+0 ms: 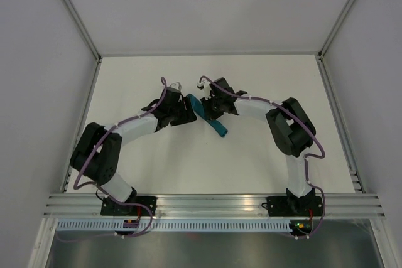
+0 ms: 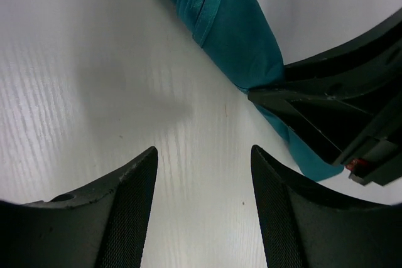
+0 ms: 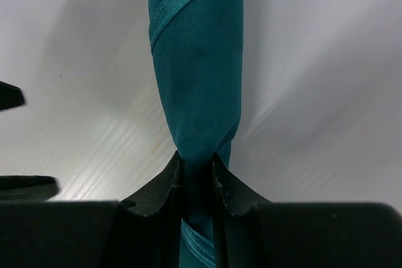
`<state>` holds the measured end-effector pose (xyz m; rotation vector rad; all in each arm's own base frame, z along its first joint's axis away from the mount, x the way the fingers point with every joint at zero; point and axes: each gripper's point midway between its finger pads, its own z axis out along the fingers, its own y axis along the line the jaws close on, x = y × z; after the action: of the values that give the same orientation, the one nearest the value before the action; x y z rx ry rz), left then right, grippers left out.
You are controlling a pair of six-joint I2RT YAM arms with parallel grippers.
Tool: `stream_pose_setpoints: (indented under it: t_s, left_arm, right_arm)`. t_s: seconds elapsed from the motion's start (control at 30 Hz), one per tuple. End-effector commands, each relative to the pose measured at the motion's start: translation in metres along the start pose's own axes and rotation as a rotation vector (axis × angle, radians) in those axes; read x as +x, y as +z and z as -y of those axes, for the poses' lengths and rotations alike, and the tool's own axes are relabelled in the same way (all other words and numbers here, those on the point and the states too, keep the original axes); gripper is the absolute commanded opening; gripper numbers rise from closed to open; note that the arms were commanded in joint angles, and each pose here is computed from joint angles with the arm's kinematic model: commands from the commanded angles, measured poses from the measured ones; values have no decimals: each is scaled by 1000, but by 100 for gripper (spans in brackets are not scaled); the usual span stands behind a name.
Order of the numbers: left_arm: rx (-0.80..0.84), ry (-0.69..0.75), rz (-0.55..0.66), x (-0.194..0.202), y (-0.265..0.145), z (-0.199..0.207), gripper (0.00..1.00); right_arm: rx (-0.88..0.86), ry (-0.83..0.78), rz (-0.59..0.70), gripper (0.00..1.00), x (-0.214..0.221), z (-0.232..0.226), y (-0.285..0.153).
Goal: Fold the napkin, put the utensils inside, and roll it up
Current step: Roll the napkin with the utensil
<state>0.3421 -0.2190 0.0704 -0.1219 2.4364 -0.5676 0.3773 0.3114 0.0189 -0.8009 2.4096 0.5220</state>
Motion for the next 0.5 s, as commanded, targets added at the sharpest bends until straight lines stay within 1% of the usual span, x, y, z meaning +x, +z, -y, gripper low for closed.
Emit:
stream_pose_setpoints:
  t_s: [0.0,0.07,0.17,0.47]
  left_arm:
    - [-14,-125,133,-34,15,18,66]
    - [-6,-166,163,-39,23,22,66]
    - [-22,-189,191,-41,34,25,65]
    - [-114,-254,247,-50,55,16,65]
  right_arm:
    - [22,198,-287,15,97,5,23]
    - [25,223,-284,15,95,8,24]
    - [20,255,-289,15,95,8,27]
    - [-14,312,-290,16,95,4,28]
